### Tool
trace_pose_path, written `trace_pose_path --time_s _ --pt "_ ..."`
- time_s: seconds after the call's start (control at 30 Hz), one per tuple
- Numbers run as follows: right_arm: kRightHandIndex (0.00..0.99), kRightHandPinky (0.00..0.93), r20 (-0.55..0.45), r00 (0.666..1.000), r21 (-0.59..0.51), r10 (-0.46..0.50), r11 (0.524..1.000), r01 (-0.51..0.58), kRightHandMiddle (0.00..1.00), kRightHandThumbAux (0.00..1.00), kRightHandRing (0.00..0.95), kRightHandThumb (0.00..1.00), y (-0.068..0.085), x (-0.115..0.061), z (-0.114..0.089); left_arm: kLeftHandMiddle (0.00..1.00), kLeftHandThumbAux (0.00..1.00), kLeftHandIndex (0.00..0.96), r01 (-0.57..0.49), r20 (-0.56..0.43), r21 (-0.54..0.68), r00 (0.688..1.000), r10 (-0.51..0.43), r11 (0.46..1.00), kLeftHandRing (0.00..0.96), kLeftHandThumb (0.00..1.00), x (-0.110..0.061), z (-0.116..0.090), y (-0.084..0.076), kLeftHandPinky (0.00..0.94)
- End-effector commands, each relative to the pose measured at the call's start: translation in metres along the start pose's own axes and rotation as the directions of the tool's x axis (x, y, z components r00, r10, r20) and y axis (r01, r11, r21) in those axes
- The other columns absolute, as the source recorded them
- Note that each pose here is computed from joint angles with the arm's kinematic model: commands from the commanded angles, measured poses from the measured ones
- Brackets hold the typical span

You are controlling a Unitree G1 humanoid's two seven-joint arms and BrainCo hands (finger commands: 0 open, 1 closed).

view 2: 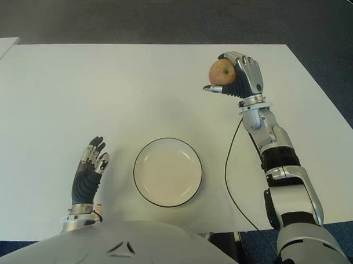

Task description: Put the apples into the plate.

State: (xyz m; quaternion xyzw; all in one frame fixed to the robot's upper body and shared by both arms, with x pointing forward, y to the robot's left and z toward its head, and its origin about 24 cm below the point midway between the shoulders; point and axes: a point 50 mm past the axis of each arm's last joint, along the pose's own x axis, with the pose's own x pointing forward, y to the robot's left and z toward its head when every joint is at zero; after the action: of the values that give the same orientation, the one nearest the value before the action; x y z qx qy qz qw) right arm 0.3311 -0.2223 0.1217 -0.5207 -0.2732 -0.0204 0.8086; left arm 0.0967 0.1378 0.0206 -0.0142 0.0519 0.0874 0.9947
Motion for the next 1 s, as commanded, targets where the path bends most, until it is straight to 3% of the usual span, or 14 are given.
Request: trace_pose_path --time_s 0.03,0.17,0.3,0.43,0.83,1.0 --pt "0.891 0.872 -0.011 1.0 -0.015 0.029 0.999 -0.03 0.893 0.662 0.886 0.951 0.0 -0.003 -0.003 0.05 0.531 0.064 0.013 -0.024 0.003 1.0 -0.013 1.0 0.055 0.154 0.001 -0.004 -0.002 0.087" --pt "0.891 0.874 0.022 0.999 -0.005 0.032 0.999 -0.032 0.893 0.669 0.886 0.937 0.001 -0.008 0.007 0.051 0.532 0.067 0.008 -0.028 0.005 1.0 -0.007 1.0 0.054 0.149 0.001 -0.005 -0.002 0.087" --pt "0.892 0.874 0.12 0.992 0.034 0.036 0.999 -0.041 0.893 0.669 0.886 0.933 0.008 -0.025 0.04 0.05 0.538 0.068 0.007 -0.025 0.011 1.0 -0.007 1.0 0.051 0.139 0.001 -0.005 -0.001 0.083" --pt "0.892 0.871 0.193 0.98 0.054 0.048 0.997 -0.059 0.892 0.667 0.885 0.936 0.012 -0.034 0.059 0.048 0.54 0.067 0.007 -0.023 0.015 1.0 -0.007 1.0 0.05 0.133 0.001 -0.004 0.0 0.083" --pt "0.875 0.872 0.388 0.915 0.074 0.11 0.986 -0.15 0.885 0.702 0.876 0.882 0.025 -0.066 0.11 0.042 0.542 0.062 0.02 -0.019 0.027 1.0 -0.019 0.999 0.042 0.133 0.002 -0.003 0.0 0.079" --pt "0.864 0.879 0.482 0.862 0.051 0.155 0.977 -0.205 0.884 0.724 0.875 0.83 0.026 -0.074 0.124 0.05 0.56 0.062 0.02 -0.02 0.026 1.0 -0.019 0.999 0.055 0.131 0.002 -0.003 -0.001 0.109"
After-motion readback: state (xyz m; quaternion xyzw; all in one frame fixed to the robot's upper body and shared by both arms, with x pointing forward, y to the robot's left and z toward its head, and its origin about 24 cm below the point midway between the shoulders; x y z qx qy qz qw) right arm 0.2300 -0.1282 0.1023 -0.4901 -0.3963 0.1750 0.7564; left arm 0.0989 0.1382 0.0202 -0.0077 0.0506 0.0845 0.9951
